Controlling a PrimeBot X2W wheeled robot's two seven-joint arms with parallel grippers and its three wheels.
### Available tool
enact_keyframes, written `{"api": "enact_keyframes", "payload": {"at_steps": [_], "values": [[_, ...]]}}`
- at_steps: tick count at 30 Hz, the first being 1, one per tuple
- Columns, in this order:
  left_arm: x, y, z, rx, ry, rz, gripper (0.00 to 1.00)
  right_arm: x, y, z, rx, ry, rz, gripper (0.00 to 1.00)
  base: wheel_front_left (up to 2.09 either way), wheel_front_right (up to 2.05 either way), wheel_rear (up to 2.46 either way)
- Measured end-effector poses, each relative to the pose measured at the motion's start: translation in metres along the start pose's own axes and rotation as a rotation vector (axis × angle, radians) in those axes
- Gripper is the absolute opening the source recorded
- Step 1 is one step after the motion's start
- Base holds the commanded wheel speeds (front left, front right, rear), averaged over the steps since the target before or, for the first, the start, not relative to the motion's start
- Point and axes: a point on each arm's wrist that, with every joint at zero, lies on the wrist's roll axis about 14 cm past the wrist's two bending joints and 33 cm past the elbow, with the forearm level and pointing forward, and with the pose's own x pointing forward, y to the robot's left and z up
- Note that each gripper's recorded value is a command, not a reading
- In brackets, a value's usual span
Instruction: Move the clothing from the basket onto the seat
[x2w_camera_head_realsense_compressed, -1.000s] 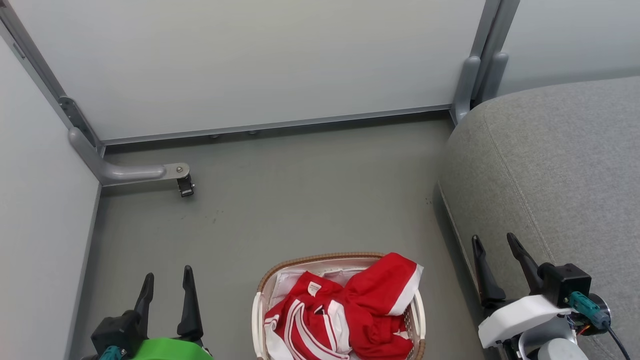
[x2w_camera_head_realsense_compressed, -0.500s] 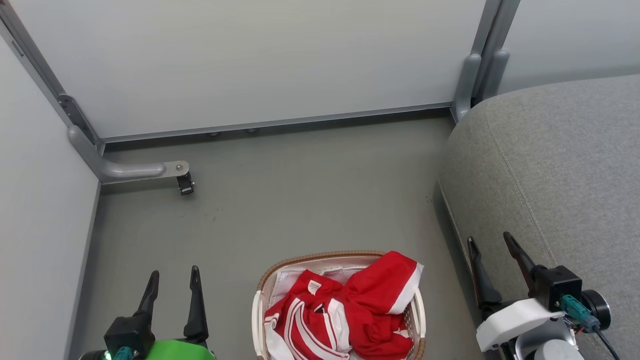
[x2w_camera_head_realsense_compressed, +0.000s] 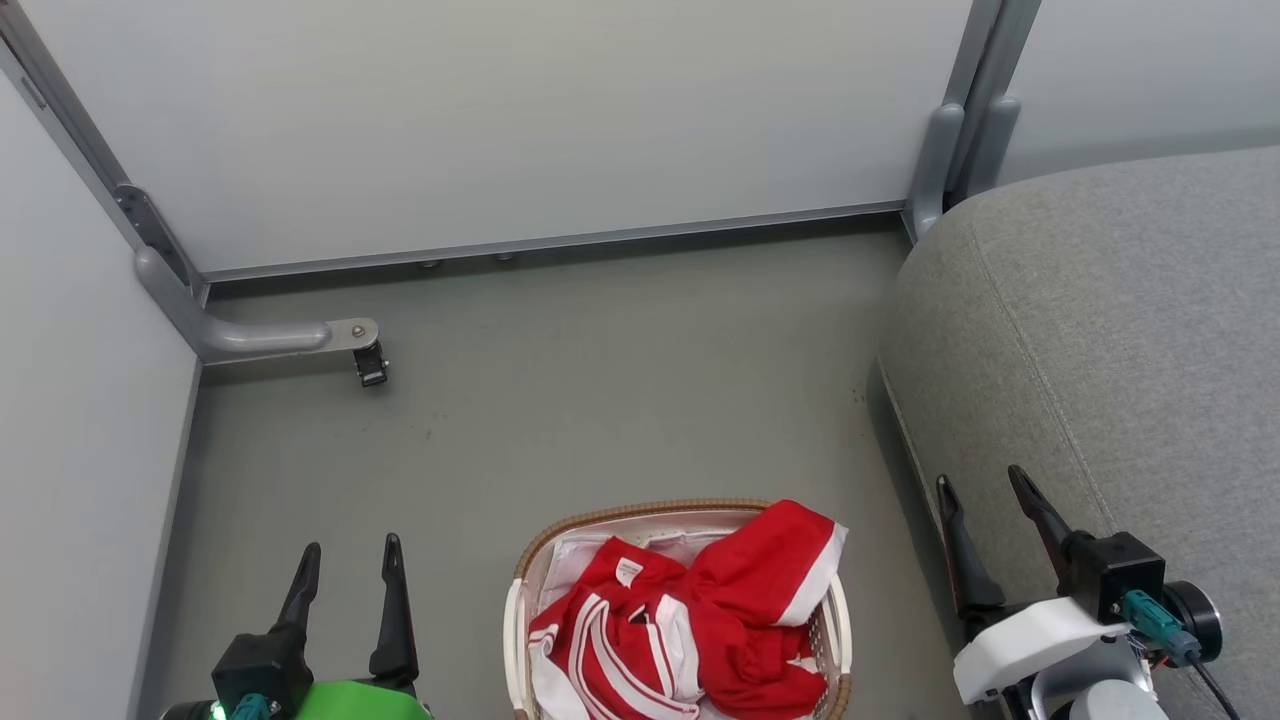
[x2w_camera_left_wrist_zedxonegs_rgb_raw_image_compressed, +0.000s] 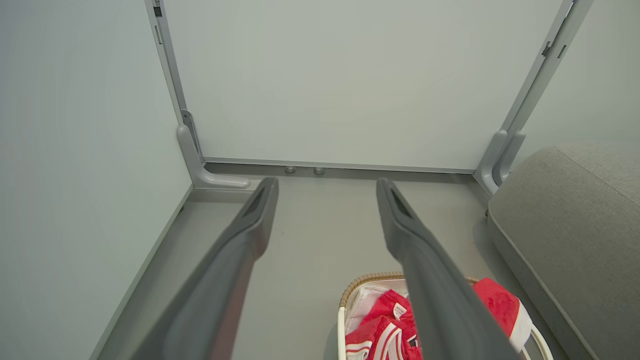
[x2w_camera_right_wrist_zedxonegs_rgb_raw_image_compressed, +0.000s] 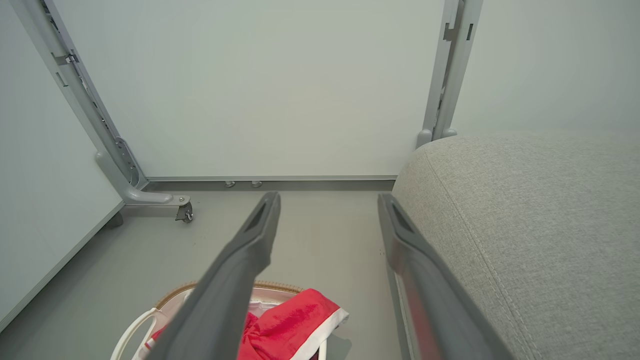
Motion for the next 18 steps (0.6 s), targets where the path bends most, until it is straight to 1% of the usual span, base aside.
{"api": "enact_keyframes", "payload": {"at_steps": [14, 18], "values": [[0.002, 0.001, -0.003, -0.002, 0.011, 0.002, 1.00, 0.002, -0.001, -0.002, 0.002, 0.004, -0.003, 1.00, 0.00, 0.00, 0.00], [0.010, -0.006, -0.006, 0.013, 0.021, -0.028, 1.00, 0.012, -0.009, 0.003, -0.001, -0.014, -0.020, 1.00, 0.00, 0.00, 0.00]]}}
